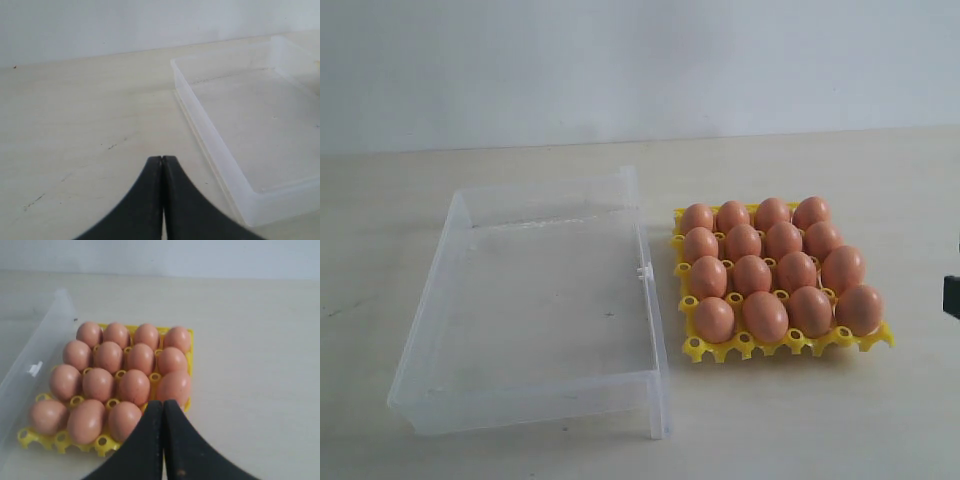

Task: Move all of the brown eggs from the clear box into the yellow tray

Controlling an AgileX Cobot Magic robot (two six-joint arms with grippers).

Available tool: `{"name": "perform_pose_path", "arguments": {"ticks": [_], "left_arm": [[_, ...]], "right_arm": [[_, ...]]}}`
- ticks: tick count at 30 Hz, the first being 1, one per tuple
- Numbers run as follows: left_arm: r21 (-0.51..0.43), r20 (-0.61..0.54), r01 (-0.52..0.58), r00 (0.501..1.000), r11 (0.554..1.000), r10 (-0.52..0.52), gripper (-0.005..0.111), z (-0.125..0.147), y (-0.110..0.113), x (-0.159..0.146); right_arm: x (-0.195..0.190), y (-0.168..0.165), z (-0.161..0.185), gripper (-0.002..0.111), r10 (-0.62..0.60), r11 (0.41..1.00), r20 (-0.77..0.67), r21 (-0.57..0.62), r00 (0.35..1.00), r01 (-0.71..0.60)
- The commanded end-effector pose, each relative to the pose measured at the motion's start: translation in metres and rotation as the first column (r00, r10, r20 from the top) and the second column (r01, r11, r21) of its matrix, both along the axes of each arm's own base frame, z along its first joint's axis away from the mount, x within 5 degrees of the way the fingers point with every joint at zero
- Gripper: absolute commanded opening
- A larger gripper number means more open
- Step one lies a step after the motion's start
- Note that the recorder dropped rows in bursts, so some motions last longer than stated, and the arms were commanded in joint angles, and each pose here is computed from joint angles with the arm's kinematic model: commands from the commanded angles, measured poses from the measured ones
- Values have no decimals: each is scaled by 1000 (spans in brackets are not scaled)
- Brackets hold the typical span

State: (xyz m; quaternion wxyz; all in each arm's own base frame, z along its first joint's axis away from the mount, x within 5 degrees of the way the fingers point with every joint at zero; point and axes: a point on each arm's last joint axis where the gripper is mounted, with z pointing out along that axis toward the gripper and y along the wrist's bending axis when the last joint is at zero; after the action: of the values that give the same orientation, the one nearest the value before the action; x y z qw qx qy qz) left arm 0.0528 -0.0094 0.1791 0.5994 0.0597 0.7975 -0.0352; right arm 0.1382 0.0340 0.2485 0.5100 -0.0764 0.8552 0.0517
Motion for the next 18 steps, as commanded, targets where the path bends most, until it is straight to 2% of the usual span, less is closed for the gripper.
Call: {"name": "perform_pose_path", "arguments": {"ticks": [1,5,9,13,18], "left_arm": [[-4,19,3,1000,1000,-3,0,3,0,0],[-4,19,3,1000,1000,-3,0,3,0,0],[-4,19,3,1000,1000,-3,0,3,0,0],[-4,19,3,1000,1000,-3,0,3,0,0],[-4,19,3,1000,1000,-3,0,3,0,0]], "right_arm": [[-7,-3,-21,0,-2,1000,-52,-28,999,0],[-19,-6,-29,0,12,1000,-23,-20,1000,-12],[-39,-18,-25,0,8,994,89,-111,996,2],[-64,-30,-38,0,-62,996,129,-61,990,70],[-82,-36,-57,0,-115,993,260,35,959,109]]}}
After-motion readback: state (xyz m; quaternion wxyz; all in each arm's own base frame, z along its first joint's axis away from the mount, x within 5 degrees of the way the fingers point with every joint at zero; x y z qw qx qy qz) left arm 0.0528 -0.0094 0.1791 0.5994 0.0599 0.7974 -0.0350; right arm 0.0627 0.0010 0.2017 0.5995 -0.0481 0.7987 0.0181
